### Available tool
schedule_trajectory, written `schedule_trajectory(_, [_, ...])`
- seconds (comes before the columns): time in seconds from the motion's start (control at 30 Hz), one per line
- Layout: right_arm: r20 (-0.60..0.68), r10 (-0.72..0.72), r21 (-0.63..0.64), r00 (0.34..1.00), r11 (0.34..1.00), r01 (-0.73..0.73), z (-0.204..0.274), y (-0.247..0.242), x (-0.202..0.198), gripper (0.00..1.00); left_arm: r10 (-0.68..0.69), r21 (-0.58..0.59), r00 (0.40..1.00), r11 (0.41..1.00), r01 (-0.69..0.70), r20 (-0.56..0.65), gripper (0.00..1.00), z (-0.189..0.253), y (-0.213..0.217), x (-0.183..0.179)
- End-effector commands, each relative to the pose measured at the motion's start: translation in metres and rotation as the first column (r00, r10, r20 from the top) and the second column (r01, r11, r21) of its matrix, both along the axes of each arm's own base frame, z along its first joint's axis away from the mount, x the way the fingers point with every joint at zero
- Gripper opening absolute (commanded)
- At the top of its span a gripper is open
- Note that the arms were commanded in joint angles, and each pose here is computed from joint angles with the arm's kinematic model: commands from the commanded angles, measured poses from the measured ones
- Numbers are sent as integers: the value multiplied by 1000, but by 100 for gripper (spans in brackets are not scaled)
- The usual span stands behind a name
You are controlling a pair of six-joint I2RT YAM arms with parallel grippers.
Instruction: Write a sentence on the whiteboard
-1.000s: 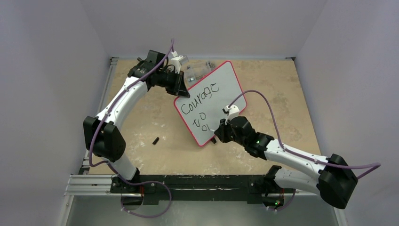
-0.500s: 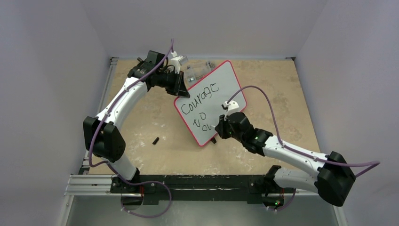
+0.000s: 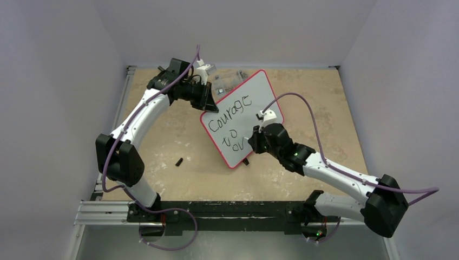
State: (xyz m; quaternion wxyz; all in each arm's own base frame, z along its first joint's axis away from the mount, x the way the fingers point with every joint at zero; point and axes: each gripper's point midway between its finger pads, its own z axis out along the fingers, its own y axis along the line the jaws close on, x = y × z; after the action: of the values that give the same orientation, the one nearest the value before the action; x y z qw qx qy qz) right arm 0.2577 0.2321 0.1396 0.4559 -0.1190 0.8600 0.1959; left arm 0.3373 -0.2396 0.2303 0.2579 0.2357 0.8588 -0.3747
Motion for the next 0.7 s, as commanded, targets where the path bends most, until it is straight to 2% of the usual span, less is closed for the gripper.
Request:
schedule_trajectory(0.0, [64, -22, 55, 998, 998, 18, 27, -4, 2, 0, 28, 7, 996, 1000, -29, 89, 0, 16, 7, 9])
schedule_trajectory(0.23, [51, -43, 54, 998, 998, 41, 18, -15, -3, 0, 27, 10, 996, 1000, -28, 90, 0, 16, 7, 8])
schedule_trajectory(0.67, [26, -8, 64, 1000, 998, 6, 2, -4, -3, 0, 28, 15, 996, 999, -29, 86, 0, 14, 8, 9])
